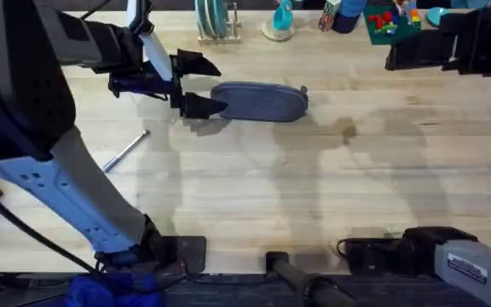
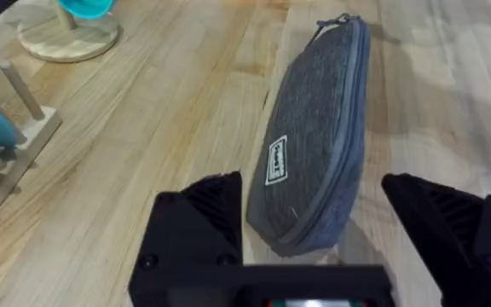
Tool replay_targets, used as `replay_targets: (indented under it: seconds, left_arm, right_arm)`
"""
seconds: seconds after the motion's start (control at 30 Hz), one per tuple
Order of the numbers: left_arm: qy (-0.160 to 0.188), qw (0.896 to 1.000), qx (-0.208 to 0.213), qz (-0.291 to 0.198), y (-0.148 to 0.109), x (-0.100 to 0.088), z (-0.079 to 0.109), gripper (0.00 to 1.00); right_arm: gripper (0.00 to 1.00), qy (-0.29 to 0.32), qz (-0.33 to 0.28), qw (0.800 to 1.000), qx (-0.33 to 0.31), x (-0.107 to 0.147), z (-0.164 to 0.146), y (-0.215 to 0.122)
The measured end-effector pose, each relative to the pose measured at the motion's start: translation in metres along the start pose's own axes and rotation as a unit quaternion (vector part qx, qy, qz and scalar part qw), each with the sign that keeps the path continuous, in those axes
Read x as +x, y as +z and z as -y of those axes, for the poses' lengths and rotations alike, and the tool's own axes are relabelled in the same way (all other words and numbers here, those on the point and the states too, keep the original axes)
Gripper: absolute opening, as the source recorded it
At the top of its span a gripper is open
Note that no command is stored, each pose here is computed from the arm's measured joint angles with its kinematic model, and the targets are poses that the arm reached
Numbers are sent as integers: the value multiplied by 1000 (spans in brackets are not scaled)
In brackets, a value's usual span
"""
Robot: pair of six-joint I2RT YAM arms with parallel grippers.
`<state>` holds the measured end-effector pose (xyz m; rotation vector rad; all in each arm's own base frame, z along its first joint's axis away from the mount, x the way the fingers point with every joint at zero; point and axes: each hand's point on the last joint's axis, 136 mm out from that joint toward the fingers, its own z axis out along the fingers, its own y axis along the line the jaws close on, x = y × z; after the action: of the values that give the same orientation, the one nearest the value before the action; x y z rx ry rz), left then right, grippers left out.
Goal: Unzip the bag, pick up the pens from the table one at a time and place them inside, then zip the bag closed.
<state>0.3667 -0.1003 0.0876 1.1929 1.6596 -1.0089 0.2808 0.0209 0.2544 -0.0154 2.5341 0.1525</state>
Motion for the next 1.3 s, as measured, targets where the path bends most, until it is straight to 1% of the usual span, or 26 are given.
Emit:
replay_targets:
  seconds: [0.03, 0.1, 0.13, 0.2, 0.23, 0.27, 0.33, 1.13, 1.2, 1.23, 1.27, 1.3]
  left_arm:
    - [-2, 1000, 0, 0, 0, 0, 0, 923]
    - [-1, 1000, 0, 0, 0, 0, 0, 613]
    - [-1, 1000, 0, 0, 0, 0, 0, 437]
    - [-2, 1000, 1, 0, 0, 0, 1, 142]
    - [1, 1000, 1, -1, 0, 0, 0, 71]
    - [1, 1000, 1, -2, 0, 0, 1, 51]
    - [1, 1000, 1, -2, 0, 1, 1, 45]
    - [1, 1000, 1, -2, 0, 0, 1, 42]
    - [1, 1000, 1, -2, 0, 1, 1, 42]
    - [2, 1000, 0, -2, 0, 0, 0, 42]
    - [4, 1000, 0, -2, 0, 0, 0, 41]
    - [5, 1000, -1, -2, 0, 0, -1, 41]
  right_arm:
    - [997, 0, 0, 1000, 0, 0, 0, 0]
    - [996, 0, 0, 1000, 0, 0, 0, 0]
    - [996, 0, 0, 1000, 0, 0, 0, 0]
    - [997, 0, 0, 1000, 0, 0, 0, 0]
    - [996, 0, 0, 1000, 0, 0, 0, 0]
    - [996, 0, 0, 1000, 0, 0, 0, 0]
    - [996, 0, 0, 1000, 0, 0, 0, 0]
    - [998, -1, 2, 1000, 0, -1, 0, 0]
    - [998, -14, 2, 1000, 0, -1, 0, 0]
    - [997, -66, 3, 998, 0, -1, 0, 0]
    - [997, -102, 2, 995, 0, -1, 0, 0]
    - [997, -117, 2, 993, 0, -1, 0, 0]
